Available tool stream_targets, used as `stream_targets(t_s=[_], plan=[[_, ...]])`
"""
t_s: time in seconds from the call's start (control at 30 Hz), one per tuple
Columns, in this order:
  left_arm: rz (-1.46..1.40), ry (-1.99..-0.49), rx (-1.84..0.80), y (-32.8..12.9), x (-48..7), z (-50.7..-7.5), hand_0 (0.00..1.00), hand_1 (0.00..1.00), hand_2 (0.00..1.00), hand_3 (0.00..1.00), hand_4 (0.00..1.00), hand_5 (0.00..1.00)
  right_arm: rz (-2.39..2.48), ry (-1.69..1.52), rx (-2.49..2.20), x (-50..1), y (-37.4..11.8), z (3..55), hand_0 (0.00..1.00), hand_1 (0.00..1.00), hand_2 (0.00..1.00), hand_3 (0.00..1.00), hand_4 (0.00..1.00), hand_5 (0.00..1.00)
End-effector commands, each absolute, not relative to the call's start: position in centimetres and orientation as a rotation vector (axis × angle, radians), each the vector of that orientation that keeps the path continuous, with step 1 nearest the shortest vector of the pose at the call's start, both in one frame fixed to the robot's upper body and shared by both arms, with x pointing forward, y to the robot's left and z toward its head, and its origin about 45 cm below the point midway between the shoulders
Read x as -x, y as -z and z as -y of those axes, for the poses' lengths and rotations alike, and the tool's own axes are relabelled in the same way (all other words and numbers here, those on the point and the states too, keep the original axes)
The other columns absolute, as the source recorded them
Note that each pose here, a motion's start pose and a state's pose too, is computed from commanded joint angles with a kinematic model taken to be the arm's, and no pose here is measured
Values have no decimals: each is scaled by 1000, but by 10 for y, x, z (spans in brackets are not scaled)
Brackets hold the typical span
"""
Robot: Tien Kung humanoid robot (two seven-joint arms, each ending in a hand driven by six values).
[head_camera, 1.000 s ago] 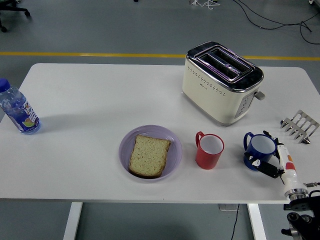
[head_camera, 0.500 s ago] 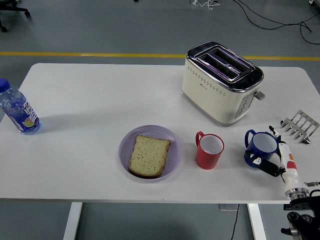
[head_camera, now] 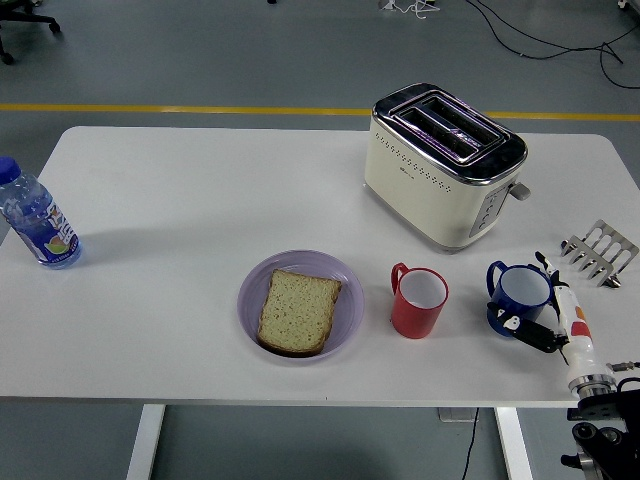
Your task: Pick up the cup,pour liquid into bread,place the cup on the desk
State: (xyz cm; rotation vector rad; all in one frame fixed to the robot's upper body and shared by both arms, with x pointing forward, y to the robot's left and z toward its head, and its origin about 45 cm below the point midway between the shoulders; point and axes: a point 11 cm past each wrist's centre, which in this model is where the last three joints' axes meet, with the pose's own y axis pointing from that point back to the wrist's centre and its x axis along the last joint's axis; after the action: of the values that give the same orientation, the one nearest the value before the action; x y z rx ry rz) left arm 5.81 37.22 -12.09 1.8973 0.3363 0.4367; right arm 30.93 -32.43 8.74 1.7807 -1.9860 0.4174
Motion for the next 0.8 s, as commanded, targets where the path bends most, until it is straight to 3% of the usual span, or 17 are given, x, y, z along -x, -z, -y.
stream_targets(t_s=[0.1, 0.13, 0.3, 0.33, 0.8], plan=[[-335, -435, -1898, 121, -58, -372, 375, 361, 466, 615, 343, 998, 1984, -417, -1779, -309, -87, 324, 756, 700, 929, 998, 903, 2], [-335, -435, -1898, 121, -59, -372, 375, 362, 466, 614, 342, 998, 1984, -415, -1778, -309, -87, 324, 793, 757, 959, 998, 909, 2], [-333, -436, -1899, 121, -59, -373, 375, 362, 466, 614, 342, 998, 1979, -406, -1781, -309, -86, 325, 793, 757, 959, 998, 909, 2], [-333, -437, -1899, 121, -59, -373, 375, 362, 466, 615, 342, 998, 1979, -404, -1781, -310, -86, 324, 846, 817, 965, 998, 912, 2], [-332, -435, -1902, 121, -58, -374, 375, 362, 467, 614, 341, 998, 2033, -450, -1805, -311, -103, 320, 872, 843, 978, 998, 920, 2]])
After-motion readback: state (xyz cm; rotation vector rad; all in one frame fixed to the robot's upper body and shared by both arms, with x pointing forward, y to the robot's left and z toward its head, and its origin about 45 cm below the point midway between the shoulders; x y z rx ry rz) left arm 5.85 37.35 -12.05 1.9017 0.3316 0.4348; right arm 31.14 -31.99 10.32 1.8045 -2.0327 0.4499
